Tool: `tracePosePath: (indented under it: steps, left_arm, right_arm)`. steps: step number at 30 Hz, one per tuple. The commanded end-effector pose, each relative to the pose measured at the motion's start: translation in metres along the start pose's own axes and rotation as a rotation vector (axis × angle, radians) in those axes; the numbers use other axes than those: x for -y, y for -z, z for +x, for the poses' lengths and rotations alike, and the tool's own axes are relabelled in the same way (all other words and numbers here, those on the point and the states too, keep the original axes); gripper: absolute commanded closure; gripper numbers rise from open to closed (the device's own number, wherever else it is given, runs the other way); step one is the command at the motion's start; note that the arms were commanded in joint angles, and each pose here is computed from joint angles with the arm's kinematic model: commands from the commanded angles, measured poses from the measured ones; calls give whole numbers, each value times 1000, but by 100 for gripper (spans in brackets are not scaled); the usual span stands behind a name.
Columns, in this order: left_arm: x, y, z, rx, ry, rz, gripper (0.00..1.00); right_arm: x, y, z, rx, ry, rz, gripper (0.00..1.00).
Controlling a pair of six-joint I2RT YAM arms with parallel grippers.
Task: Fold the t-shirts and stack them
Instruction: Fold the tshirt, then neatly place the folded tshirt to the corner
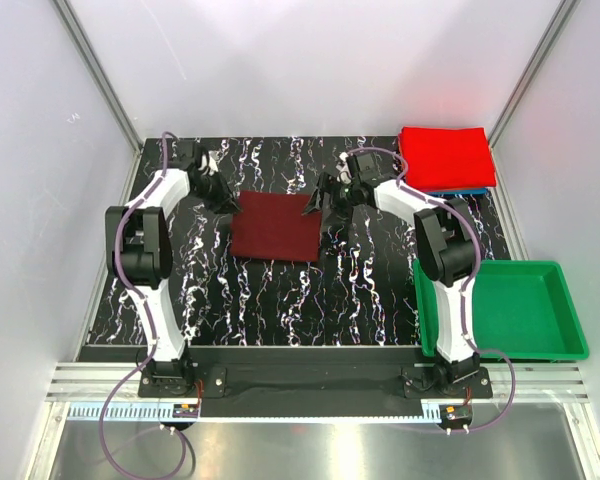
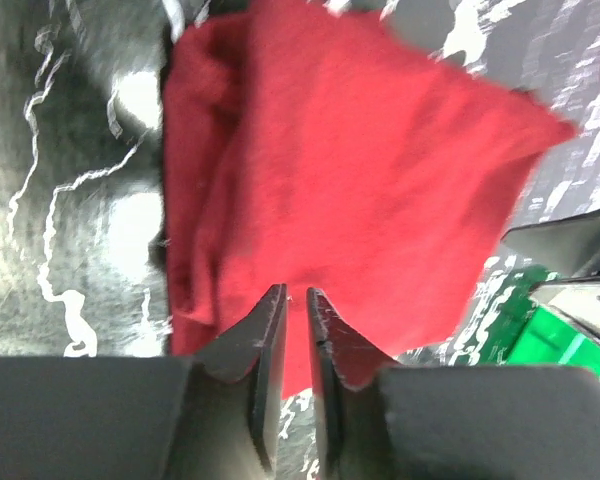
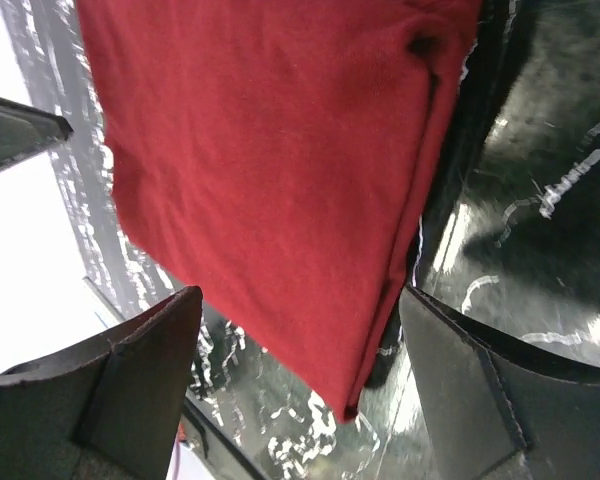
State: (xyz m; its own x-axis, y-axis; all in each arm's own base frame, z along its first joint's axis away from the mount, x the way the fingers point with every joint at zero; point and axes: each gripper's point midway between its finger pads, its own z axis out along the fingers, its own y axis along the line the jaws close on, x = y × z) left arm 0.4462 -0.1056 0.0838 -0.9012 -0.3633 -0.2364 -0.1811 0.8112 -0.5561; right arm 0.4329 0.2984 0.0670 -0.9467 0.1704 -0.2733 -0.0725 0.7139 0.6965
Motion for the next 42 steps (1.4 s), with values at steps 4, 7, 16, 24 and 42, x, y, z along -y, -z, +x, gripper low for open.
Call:
tracePosePath:
  steps: [4,7,16,24,42]
  left_arm:
    - [-36,-24,17,-46,41,-97,87]
    - [-46,-34,22,-67,53,-116,89]
    - [-64,-41,26,-97,70,-199,91]
    - [-60,-42,23,-109,124,-201,91]
    - [-43,-60,31,-148,165,-186,93]
  right_arm:
    - [8,-22,-5,41,68,43,13]
    - [9,-21,1,29,66,48,13]
    - [9,-33,28,-42,78,2,16]
    - [19,-29,25,-41,14,-79,34]
    - [40,-36,18,46,-67,14,58]
